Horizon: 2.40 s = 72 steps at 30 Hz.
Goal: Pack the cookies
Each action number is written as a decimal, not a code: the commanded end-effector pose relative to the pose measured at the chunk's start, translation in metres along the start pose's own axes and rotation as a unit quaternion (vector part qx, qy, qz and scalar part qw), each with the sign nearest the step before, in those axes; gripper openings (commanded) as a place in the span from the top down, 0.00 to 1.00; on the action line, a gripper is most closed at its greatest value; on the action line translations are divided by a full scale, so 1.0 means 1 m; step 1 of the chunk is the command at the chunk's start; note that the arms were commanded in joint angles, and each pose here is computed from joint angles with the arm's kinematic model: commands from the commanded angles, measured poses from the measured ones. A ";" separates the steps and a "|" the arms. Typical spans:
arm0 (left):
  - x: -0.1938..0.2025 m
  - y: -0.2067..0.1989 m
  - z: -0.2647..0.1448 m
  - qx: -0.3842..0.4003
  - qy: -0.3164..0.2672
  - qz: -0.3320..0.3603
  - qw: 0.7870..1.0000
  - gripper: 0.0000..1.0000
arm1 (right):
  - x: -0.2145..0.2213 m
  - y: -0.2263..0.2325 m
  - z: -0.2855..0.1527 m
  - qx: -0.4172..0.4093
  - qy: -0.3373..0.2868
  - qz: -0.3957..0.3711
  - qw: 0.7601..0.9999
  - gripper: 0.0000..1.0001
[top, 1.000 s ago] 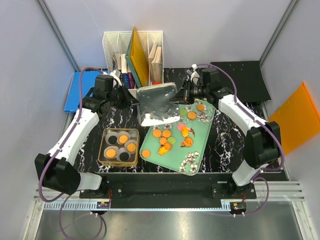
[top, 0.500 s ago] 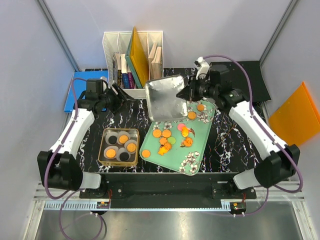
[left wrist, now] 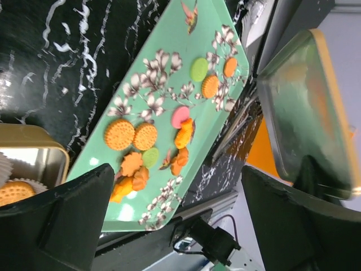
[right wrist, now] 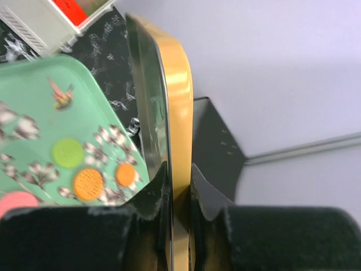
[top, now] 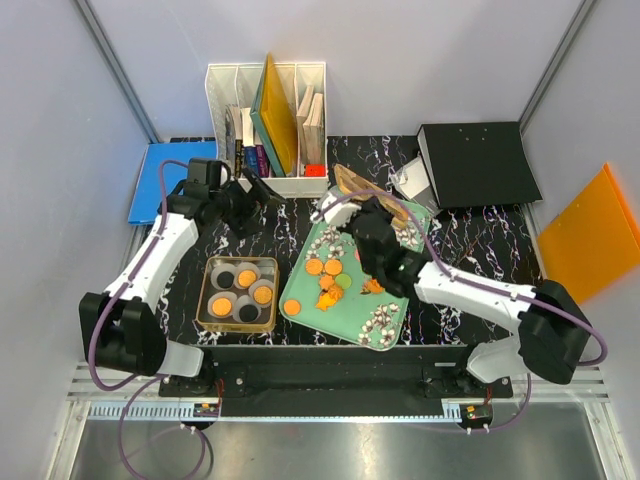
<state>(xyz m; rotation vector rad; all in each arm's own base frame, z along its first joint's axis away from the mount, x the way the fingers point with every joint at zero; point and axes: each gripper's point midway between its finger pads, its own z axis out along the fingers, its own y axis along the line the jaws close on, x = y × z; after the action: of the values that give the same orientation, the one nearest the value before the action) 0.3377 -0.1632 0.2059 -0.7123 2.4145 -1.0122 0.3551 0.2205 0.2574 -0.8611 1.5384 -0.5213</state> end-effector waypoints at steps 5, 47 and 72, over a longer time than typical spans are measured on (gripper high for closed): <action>0.008 -0.067 -0.015 0.139 0.026 -0.017 0.990 0.01 | -0.013 -0.026 -0.042 0.126 -0.037 -0.077 0.988 1.00; 0.085 -0.074 0.002 0.195 0.149 0.088 0.966 0.84 | -0.083 0.062 -0.078 0.091 -0.153 -0.167 0.970 1.00; 0.030 -0.128 -0.005 0.282 0.099 0.056 0.953 0.99 | -0.049 -0.008 -0.126 0.136 -0.102 -0.160 0.972 0.31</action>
<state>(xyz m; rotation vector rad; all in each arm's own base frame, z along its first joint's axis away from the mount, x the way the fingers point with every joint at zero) 0.3051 -0.2727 0.2566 -0.3101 2.3300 -1.7075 0.2487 0.2699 0.2764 -1.0857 1.0620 -0.8463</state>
